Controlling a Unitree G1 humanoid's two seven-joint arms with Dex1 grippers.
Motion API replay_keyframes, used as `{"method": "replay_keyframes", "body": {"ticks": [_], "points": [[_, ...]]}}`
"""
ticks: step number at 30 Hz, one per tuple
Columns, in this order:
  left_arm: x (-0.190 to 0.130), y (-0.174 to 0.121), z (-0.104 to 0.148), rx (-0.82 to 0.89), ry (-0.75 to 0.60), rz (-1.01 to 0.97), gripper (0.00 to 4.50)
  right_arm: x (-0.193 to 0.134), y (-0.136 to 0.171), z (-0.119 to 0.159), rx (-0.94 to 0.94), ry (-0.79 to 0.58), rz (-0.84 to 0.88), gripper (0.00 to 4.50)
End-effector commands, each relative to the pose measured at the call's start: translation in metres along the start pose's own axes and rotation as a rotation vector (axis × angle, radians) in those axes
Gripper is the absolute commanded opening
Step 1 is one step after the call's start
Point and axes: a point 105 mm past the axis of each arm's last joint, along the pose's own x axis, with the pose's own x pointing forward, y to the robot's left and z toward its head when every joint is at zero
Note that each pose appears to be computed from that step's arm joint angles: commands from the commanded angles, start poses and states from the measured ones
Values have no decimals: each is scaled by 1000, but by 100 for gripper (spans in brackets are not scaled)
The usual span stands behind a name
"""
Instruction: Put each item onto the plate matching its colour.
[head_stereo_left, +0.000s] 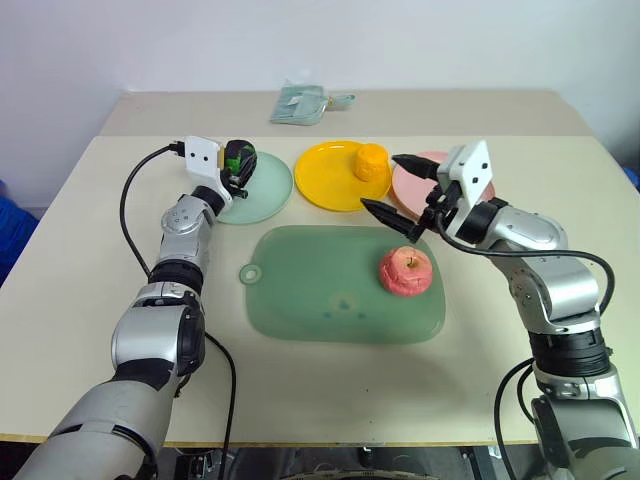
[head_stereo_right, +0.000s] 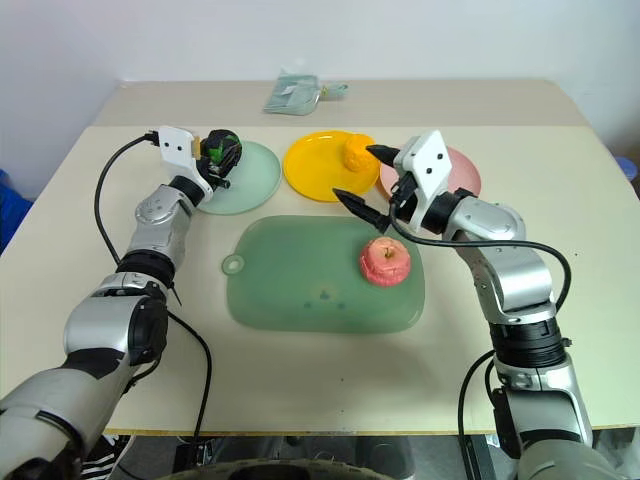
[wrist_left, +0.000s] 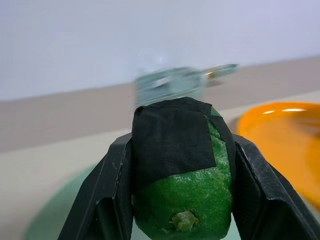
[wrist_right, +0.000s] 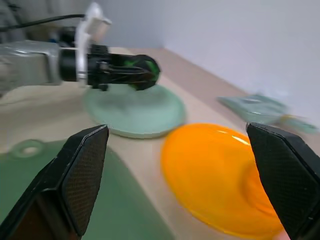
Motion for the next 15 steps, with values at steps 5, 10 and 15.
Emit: {"method": "replay_keyframes", "body": {"ticks": [5, 10, 15], "points": [[3, 5, 11, 52, -31, 47, 292, -2, 8, 15, -35, -33, 63, 450], [3, -4, 28, 46, -115, -44, 448, -6, 5, 14, -29, -20, 63, 450], [-25, -41, 63, -97, -293, -545, 448, -29, 14, 3, 61, 80, 166, 450]]}}
